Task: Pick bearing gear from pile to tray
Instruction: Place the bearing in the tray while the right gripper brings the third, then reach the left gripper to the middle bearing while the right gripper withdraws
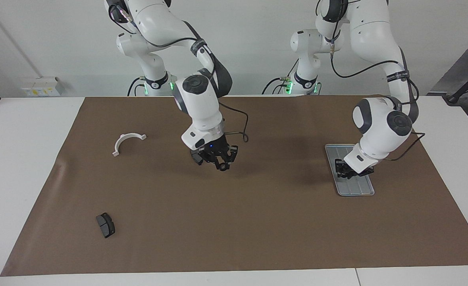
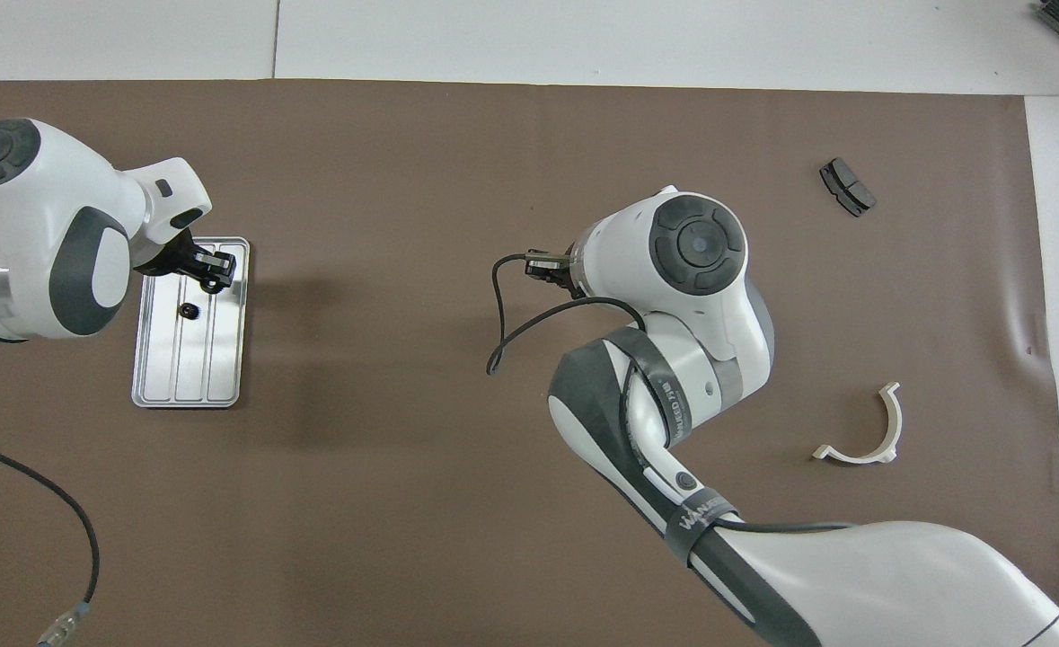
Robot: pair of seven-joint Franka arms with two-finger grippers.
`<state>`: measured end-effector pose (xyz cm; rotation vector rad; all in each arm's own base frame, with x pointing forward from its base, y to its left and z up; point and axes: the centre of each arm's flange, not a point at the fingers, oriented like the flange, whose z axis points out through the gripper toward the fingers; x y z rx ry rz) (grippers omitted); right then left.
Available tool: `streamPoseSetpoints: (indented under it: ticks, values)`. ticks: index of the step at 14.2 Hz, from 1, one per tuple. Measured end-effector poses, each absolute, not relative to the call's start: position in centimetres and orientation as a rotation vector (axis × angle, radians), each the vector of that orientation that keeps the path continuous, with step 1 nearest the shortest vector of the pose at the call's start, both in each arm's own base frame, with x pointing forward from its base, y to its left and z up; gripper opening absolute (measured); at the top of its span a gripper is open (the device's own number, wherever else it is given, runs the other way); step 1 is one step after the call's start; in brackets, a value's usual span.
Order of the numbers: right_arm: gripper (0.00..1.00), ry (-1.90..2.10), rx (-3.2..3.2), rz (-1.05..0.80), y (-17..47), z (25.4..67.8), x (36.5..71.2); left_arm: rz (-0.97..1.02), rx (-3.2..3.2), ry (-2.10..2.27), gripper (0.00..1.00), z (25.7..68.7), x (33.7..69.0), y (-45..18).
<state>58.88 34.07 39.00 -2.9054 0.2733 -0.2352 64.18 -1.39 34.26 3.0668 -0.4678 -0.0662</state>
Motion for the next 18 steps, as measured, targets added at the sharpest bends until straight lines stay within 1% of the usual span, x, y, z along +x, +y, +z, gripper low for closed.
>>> streamPoseSetpoints:
  ticks: [3, 5, 9, 10, 11, 14, 15, 16, 17, 18]
  values:
    - [0.35, 0.359, -2.897, -0.216, 38.6, 35.7, 56.8, -0.064, 3.060, -0.497, 0.35, 34.2, 64.2, -0.9]
    - [0.35, 0.399, -2.894, -0.252, 41.0, 33.1, 55.8, -0.064, 3.058, -0.505, 0.35, 34.1, 64.1, -1.2]
    - [0.35, 0.396, -2.895, -0.279, 41.7, 29.9, 55.8, -0.062, 3.058, -0.505, 0.36, 34.0, 64.1, -1.2]
    - [0.35, 0.393, -2.892, -0.284, 41.8, 29.7, 55.8, -0.061, 3.058, -0.505, 0.43, 34.0, 64.1, -1.2]
    - [0.43, 0.388, -2.892, -0.289, 41.8, 29.7, 55.9, -0.059, 3.058, -0.505, 0.51, 34.1, 64.1, -1.2]
    - [0.72, 0.376, -2.895, -0.299, 41.9, 29.8, 55.8, -0.053, 3.059, -0.506, 0.52, 34.1, 64.1, -1.3]
    - [0.85, 0.367, -2.903, -0.308, 41.9, 29.9, 55.9, -0.049, 3.057, -0.503, 0.52, 34.2, 64.1, -1.3]
    - [0.94, 0.362, -2.916, -0.318, 41.6, 30.0, 56.1, -0.041, 3.048, -0.488, 0.52, 34.4, 64.2, -1.5]
    - [1.00, 0.359, -2.939, -0.338, 40.9, 30.7, 56.6, -0.032, 3.033, -0.457, 0.52, 34.5, 64.2, -1.8]
    - [1.00, 0.365, -2.968, -0.374, 39.6, 32.4, 57.4, -0.025, 3.021, -0.418, 0.52, 34.7, 64.1, -2.4]
